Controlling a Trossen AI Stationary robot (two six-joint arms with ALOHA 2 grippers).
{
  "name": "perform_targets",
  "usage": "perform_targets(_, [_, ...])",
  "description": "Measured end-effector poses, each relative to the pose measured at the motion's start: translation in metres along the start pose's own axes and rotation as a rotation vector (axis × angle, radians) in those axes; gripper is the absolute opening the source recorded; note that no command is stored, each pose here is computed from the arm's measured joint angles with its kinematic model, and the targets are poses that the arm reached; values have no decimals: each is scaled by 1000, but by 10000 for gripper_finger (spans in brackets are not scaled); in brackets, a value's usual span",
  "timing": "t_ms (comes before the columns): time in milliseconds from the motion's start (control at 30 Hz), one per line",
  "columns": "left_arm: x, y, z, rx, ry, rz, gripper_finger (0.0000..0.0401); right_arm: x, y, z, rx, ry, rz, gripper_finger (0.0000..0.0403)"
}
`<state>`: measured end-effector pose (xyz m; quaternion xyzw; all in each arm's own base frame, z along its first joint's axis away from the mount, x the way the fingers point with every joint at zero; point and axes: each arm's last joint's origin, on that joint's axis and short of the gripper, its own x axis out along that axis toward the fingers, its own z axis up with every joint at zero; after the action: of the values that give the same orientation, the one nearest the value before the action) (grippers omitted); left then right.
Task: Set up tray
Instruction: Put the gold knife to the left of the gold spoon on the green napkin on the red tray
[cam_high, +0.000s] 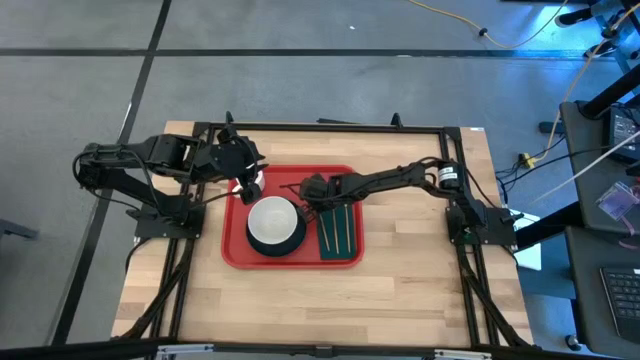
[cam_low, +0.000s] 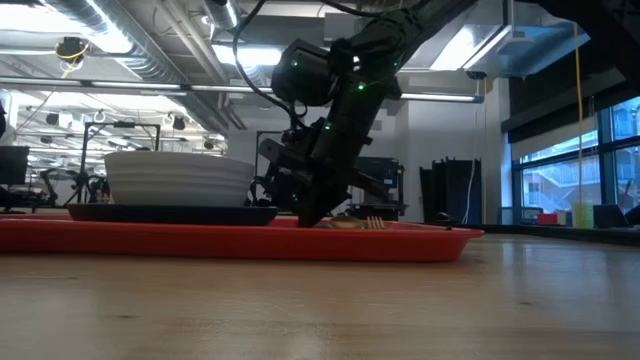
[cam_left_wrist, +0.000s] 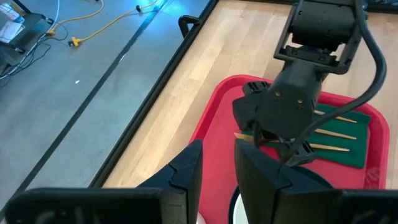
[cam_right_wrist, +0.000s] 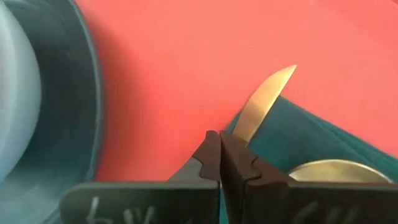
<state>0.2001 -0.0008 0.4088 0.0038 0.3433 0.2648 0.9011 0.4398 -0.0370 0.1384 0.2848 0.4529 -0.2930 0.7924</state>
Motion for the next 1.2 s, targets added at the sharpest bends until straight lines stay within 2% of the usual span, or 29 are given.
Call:
perform_targets(300, [0, 0, 0, 0, 0, 0, 86, -11, 5, -2, -12, -28, -18, 0])
perform_targets(467, [0, 0, 0, 0, 0, 0, 86, -14, 1, -5, 1, -15, -79, 0])
perform_targets(733, [0, 0, 0, 0, 0, 0, 86, -14, 9, 0, 11, -85, -19, 0])
perform_targets(900, [0, 0, 0, -7, 0, 0, 86, -12, 2, 3, -2, -100, -71, 0])
perform_targets(1200, [0, 0, 0, -11, 0, 0, 86, -11, -3, 8, 8, -79, -57, 0])
